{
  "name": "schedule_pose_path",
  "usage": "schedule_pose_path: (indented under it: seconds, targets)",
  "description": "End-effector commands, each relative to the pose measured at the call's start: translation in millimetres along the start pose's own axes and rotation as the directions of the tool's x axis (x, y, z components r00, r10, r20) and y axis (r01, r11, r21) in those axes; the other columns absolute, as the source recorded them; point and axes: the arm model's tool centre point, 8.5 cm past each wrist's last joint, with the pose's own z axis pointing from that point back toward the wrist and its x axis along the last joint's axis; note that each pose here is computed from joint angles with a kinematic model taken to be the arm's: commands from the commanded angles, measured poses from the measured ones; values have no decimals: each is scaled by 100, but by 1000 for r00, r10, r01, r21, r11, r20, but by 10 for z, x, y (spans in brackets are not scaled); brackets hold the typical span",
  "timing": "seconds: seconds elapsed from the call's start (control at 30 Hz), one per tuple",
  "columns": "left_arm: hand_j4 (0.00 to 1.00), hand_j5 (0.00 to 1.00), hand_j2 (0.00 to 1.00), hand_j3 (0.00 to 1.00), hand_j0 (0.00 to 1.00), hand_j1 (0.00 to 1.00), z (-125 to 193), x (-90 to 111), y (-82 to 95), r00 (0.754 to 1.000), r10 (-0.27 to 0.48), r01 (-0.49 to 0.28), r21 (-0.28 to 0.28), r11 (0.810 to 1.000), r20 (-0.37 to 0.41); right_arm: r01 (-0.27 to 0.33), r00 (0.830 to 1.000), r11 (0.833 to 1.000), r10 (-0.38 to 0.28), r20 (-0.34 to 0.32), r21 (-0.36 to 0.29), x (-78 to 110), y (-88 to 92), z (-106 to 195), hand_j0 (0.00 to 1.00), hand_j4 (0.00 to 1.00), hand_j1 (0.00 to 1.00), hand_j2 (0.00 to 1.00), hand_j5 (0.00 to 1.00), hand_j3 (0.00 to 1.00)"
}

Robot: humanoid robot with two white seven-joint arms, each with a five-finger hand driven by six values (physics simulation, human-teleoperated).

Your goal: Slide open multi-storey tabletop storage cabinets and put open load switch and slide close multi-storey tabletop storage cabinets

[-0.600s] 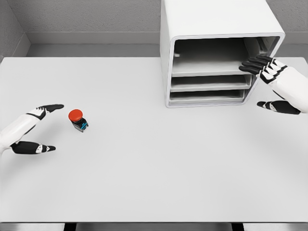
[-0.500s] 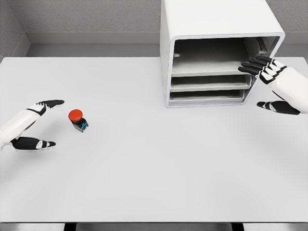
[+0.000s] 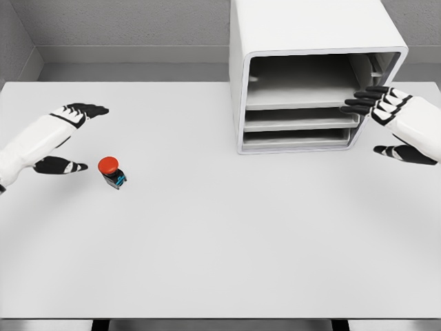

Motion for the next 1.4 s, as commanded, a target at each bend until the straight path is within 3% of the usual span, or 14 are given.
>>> schedule_pose_path:
  seconds: [0.0, 0.1, 0.27, 0.43, 0.57, 0.77, 1.07, 1.37]
  targets:
    - [100, 100, 100, 100, 100, 100, 6, -12, 9, 999, -34, 34, -33, 999, -9, -1, 999, 1000, 2, 33, -11, 96, -35, -53, 86, 86, 86, 86, 86, 86]
    - [100, 100, 100, 100, 100, 100, 58, -96, 47, 992, -114, 109, -91, 990, -51, 9, 995, 1000, -8, 96, -14, 194, 27, -286, 84, 84, 84, 84, 84, 84]
    - [100, 100, 100, 100, 100, 100, -79, 22, -137, 992, -126, 123, -156, 980, -5, 23, 991, 999, -19, 132, -30, 270, 75, -441, 85, 85, 85, 85, 85, 85]
    - [100, 100, 100, 100, 100, 100, -195, 180, -211, 987, -151, 157, -186, 970, 49, 29, 985, 999, -25, 171, -23, 354, 133, -603, 82, 82, 82, 82, 82, 82]
    - [100, 100, 100, 100, 100, 100, -205, 190, -232, 986, -155, 164, -202, 966, 59, 51, 981, 999, -47, 186, -17, 383, 225, -719, 82, 82, 82, 82, 82, 82]
    - [100, 100, 100, 100, 100, 100, -198, 157, -250, 987, -152, 159, -210, 965, 51, 83, 983, 996, -85, 161, 19, 256, 405, -920, 83, 83, 83, 83, 83, 83]
    - [100, 100, 100, 100, 100, 100, -236, 156, -337, 975, -206, 220, -293, 931, 76, 110, 988, 993, -115, 106, 52, 48, 567, -1140, 84, 84, 84, 84, 84, 84]
    - [72, 72, 72, 72, 72, 72, -260, 167, -333, 973, -210, 228, -302, 926, 91, 129, 989, 989, -134, 68, 73, -106, 649, -1275, 84, 84, 84, 84, 84, 84]
